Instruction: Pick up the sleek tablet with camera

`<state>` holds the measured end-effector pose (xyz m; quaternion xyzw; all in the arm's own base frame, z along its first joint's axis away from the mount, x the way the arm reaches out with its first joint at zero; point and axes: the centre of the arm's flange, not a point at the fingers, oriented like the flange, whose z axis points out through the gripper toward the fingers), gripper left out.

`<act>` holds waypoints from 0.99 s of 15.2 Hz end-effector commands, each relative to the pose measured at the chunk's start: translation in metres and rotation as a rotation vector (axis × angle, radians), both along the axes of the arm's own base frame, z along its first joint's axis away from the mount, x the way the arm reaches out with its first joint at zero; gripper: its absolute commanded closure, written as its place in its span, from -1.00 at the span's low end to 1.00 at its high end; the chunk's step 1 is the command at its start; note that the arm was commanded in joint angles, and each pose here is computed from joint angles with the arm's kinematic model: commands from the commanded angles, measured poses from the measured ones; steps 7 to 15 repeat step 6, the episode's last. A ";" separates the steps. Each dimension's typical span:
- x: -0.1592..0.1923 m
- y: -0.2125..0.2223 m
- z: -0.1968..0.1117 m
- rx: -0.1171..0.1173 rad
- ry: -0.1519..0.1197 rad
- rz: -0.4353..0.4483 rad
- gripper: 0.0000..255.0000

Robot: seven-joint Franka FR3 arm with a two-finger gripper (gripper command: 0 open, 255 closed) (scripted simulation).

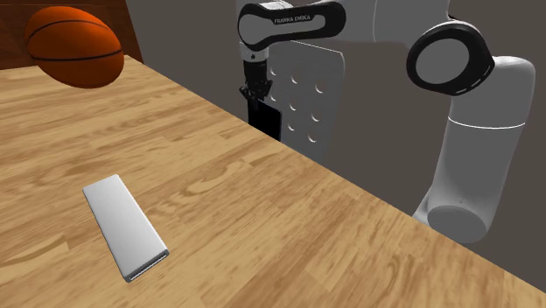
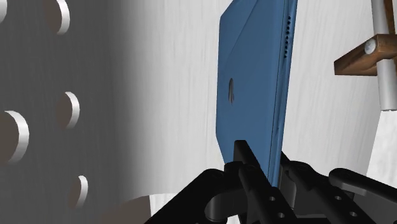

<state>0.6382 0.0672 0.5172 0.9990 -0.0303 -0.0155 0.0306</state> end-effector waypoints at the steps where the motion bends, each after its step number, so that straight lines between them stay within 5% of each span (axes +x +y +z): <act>1: -0.001 0.000 0.011 0.000 0.000 0.000 1.00; 15: -0.001 0.000 0.027 0.000 0.000 0.000 1.00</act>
